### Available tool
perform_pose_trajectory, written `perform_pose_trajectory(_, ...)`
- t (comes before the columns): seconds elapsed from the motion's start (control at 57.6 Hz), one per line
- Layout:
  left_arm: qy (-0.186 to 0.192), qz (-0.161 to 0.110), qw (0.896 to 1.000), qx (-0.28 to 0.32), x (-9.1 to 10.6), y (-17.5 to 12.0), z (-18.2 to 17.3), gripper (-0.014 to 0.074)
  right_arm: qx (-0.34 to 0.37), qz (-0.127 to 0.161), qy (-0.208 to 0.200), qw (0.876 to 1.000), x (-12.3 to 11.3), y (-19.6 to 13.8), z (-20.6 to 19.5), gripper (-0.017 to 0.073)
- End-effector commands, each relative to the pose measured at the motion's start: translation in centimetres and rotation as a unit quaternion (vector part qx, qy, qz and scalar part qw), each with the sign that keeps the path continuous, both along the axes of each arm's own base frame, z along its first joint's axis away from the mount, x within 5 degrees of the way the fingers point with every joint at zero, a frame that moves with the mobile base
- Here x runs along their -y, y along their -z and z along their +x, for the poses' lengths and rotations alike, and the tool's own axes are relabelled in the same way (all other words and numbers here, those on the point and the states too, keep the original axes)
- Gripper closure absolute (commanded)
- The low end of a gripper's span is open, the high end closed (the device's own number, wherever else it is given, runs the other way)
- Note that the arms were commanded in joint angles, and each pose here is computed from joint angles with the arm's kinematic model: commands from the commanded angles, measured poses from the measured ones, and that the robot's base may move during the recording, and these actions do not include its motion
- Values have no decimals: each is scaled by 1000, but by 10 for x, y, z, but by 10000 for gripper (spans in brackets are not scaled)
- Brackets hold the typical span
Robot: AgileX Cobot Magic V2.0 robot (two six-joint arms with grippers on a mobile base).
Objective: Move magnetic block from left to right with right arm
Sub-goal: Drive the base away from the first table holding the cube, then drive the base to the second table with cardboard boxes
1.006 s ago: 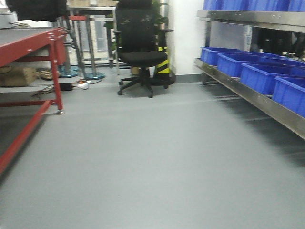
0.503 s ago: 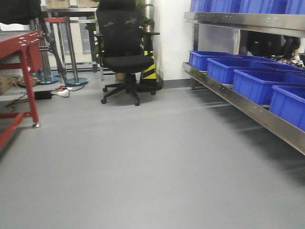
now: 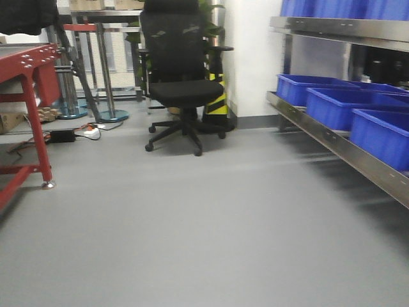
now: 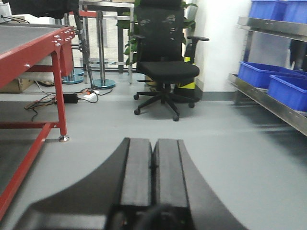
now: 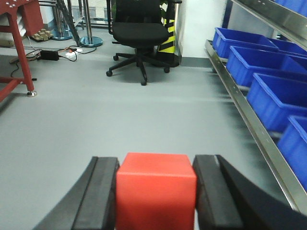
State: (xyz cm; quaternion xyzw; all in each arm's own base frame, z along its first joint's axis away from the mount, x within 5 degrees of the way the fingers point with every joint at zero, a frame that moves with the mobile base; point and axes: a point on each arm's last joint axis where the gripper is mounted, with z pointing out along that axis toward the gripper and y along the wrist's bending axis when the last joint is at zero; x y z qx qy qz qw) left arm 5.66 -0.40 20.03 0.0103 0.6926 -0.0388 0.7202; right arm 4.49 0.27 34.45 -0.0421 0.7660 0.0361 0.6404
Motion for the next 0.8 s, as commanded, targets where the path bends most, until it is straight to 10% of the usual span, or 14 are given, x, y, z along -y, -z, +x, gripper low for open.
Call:
perform_pose_trajectory(0.0, -5, -8, 999, 43, -1, -5, -1, 720, 51, 0, -3, 999, 0, -16, 1, 365)
perform_pose_trajectory(0.781, -5, -8, 999, 43, -1, -5, -1, 720, 51, 0, -3, 999, 0, -16, 1, 365)
